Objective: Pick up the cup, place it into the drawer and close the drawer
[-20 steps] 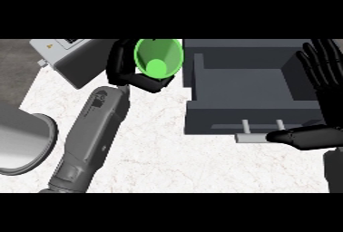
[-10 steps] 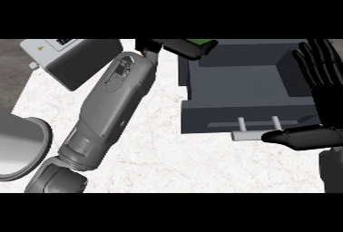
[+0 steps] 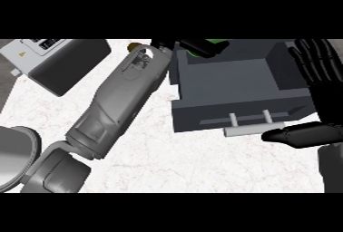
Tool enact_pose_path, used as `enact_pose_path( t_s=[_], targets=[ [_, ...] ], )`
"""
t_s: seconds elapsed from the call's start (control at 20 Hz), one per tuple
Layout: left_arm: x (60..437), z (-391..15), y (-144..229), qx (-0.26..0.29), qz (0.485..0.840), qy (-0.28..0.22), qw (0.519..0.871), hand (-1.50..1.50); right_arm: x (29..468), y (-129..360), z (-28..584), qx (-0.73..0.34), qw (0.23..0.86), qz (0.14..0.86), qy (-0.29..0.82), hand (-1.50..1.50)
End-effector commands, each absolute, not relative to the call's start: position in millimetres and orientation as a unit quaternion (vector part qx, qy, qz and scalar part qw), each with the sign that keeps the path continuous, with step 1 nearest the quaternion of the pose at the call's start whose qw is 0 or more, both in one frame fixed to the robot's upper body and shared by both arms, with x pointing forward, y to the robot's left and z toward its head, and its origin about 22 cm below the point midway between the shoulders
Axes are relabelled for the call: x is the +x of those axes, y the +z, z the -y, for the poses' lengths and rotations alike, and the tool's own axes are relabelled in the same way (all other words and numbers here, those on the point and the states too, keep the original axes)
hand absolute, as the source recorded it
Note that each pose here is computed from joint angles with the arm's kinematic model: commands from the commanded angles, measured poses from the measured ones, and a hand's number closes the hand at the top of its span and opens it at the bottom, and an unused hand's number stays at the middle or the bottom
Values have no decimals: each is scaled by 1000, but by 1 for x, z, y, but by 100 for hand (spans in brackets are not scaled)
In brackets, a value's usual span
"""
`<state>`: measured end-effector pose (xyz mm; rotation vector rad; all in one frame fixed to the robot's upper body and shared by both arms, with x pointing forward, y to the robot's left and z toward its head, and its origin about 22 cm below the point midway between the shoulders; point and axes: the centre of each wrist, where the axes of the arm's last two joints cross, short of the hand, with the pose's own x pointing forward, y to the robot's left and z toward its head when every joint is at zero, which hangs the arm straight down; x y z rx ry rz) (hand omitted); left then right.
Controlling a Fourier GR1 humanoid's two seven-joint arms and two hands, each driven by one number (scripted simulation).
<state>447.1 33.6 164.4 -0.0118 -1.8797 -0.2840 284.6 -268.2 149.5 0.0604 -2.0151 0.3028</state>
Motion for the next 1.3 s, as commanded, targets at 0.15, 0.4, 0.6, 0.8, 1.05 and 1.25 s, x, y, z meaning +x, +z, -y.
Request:
enact_pose_path(
  t_s=[0.15, 0.4, 0.6, 0.8, 1.05, 1.25],
  targets=[
    [448, -36, 140, 27, 754, -201, 625, 150, 293, 160, 250, 54, 507, 849, 137, -150],
    [442, -39, 122, 2, 740, -222, 635, -150, 297, 159, 252, 61, 507, 848, 143, -150],
    [438, -45, 107, -22, 759, -168, 628, -150, 302, 162, 230, 108, 497, 844, 171, -150],
    [437, -45, 110, -67, 776, -119, 616, -150, 300, 161, 218, 188, 486, 827, 212, 150],
    [438, -38, 129, -122, 807, -70, 574, -150, 293, 151, 206, 274, 484, 771, 310, 150],
    [440, -36, 138, -112, 813, -30, 570, -150, 292, 158, 210, 207, 516, 705, 440, 150]
  ],
)
